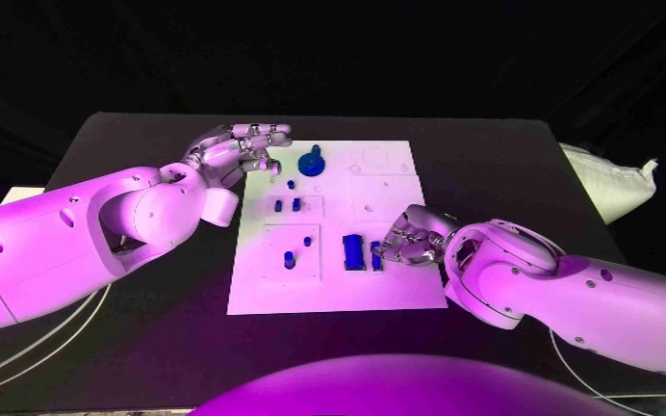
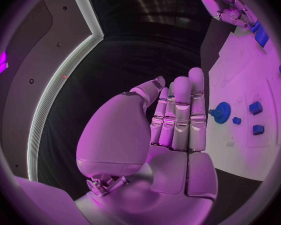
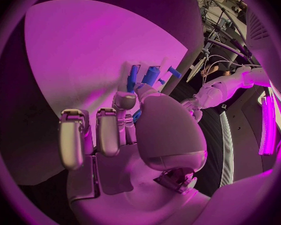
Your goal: Assemble the parts on the task board
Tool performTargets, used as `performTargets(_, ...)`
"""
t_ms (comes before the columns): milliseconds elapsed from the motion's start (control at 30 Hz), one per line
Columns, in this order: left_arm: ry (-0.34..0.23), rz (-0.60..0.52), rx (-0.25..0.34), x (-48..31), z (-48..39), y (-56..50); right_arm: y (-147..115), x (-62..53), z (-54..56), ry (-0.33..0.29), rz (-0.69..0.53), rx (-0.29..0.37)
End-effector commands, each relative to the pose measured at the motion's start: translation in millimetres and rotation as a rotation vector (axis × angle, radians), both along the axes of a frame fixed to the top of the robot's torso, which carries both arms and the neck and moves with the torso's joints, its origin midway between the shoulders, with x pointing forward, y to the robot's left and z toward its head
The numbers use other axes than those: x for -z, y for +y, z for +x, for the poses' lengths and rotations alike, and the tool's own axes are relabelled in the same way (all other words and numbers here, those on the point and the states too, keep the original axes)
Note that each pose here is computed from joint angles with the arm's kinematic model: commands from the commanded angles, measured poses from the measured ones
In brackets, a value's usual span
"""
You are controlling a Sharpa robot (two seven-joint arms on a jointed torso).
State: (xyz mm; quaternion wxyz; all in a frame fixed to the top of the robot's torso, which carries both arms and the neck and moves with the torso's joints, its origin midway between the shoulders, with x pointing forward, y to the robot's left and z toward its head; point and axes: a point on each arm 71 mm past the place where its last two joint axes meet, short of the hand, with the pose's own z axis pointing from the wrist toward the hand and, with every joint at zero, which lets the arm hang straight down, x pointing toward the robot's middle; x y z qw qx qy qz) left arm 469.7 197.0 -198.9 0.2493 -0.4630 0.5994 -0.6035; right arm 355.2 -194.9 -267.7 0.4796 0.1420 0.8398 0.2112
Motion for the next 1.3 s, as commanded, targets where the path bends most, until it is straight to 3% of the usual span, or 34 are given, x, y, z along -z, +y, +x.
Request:
performTargets(33,-0.005,-0.009,0.022,-1.0,-1.1,-2.7,1,2.7,-1.2,0.015,-0.054,-0.047)
performTargets(467,-0.005,-0.008,0.024,-0.6,-0.6,-3.1,4,3.5,-1.4,0.015,-0.057,-0.054)
performTargets(900,-0.006,-0.006,0.025,-0.5,-0.4,-2.1,1,-5.2,-2.7,-0.09,0.023,-0.003)
performTargets(1100,-0.006,-0.006,0.025,-0.5,-0.4,-2.0,0,-10.4,-3.3,-0.179,0.085,-0.066)
performTargets(1300,-0.006,-0.006,0.025,-0.4,-0.5,-1.9,-1,-9.7,-6.1,-0.213,0.086,-0.122)
